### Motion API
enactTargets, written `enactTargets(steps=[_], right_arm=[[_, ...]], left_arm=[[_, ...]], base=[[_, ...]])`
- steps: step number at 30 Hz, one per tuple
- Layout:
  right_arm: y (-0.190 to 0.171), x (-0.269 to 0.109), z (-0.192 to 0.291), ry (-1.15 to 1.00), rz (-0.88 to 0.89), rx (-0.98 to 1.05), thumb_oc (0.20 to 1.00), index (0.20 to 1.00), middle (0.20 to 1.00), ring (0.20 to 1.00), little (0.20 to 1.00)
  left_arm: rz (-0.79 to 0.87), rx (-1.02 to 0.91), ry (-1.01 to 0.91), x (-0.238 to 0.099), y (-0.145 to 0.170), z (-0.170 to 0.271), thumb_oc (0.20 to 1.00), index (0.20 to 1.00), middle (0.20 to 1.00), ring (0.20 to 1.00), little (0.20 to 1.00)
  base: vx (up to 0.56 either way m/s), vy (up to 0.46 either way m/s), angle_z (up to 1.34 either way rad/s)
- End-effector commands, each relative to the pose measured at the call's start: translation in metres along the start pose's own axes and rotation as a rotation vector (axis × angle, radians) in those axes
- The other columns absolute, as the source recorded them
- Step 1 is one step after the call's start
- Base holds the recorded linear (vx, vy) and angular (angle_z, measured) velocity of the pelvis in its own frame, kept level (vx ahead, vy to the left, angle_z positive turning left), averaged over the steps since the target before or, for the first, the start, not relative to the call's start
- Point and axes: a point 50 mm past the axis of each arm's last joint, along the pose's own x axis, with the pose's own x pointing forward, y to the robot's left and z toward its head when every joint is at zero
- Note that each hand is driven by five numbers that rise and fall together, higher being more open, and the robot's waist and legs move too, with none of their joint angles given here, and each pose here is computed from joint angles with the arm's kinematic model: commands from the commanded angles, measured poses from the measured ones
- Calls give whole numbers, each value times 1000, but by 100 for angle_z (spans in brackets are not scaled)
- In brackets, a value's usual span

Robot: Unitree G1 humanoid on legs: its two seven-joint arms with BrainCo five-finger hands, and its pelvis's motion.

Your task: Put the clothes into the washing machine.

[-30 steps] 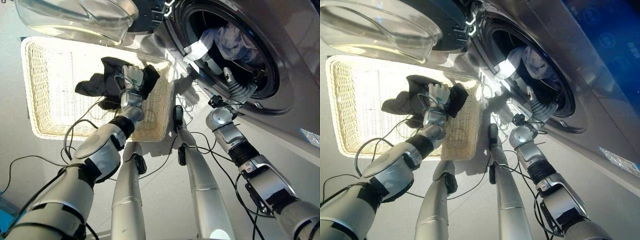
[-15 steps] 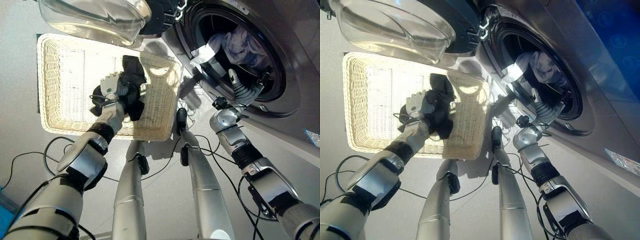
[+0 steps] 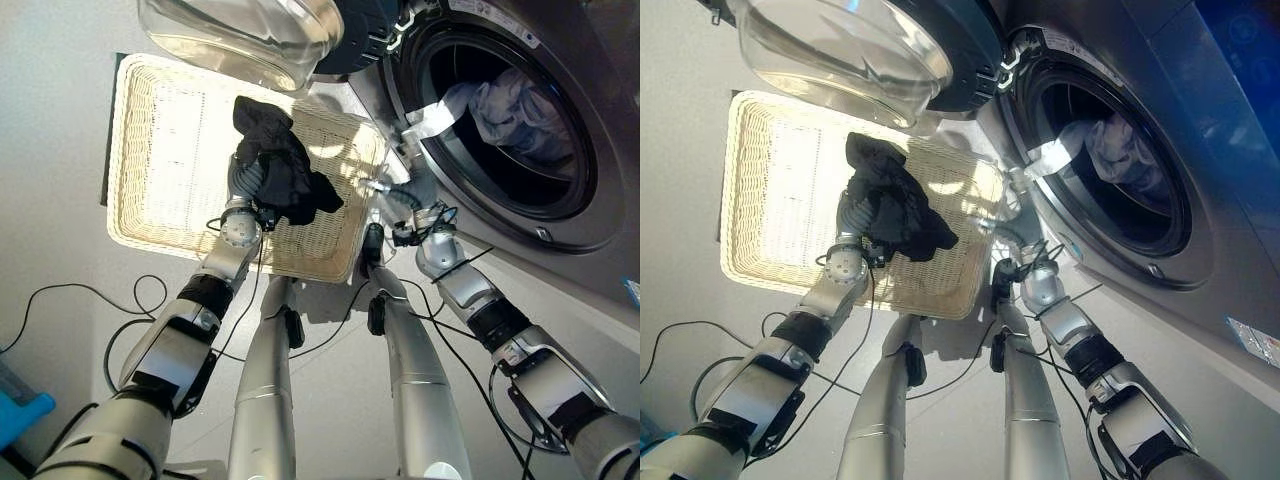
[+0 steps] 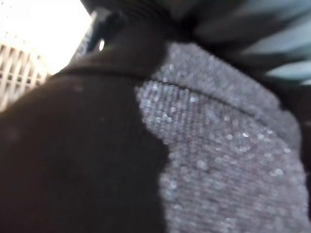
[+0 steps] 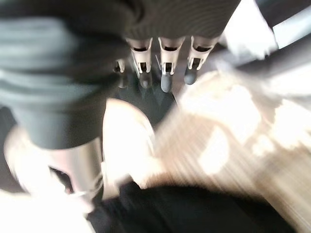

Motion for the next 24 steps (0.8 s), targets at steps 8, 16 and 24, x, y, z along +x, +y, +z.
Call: enactTargets(steps=[8,16,24], right_arm=[[9,28,15,51,225,-103,1000,1000,1000,1000,1000],[9,43,17,88,232,-130,1000,1000,1000,1000,1000],[1,52,22,114,174,-185,1000,1000,1000,1000,1000]], left_arm=[[-221,-268,-130,1,-30,40,200,200,200,200,200],[-391,-333,-154,-11,-55,45,200,200,200,200,200],[-559,-317,-173,-30,-78,50,200,200,200,200,200]], base=[[1,-21,6],[5,-26,9],[0,-25,9]])
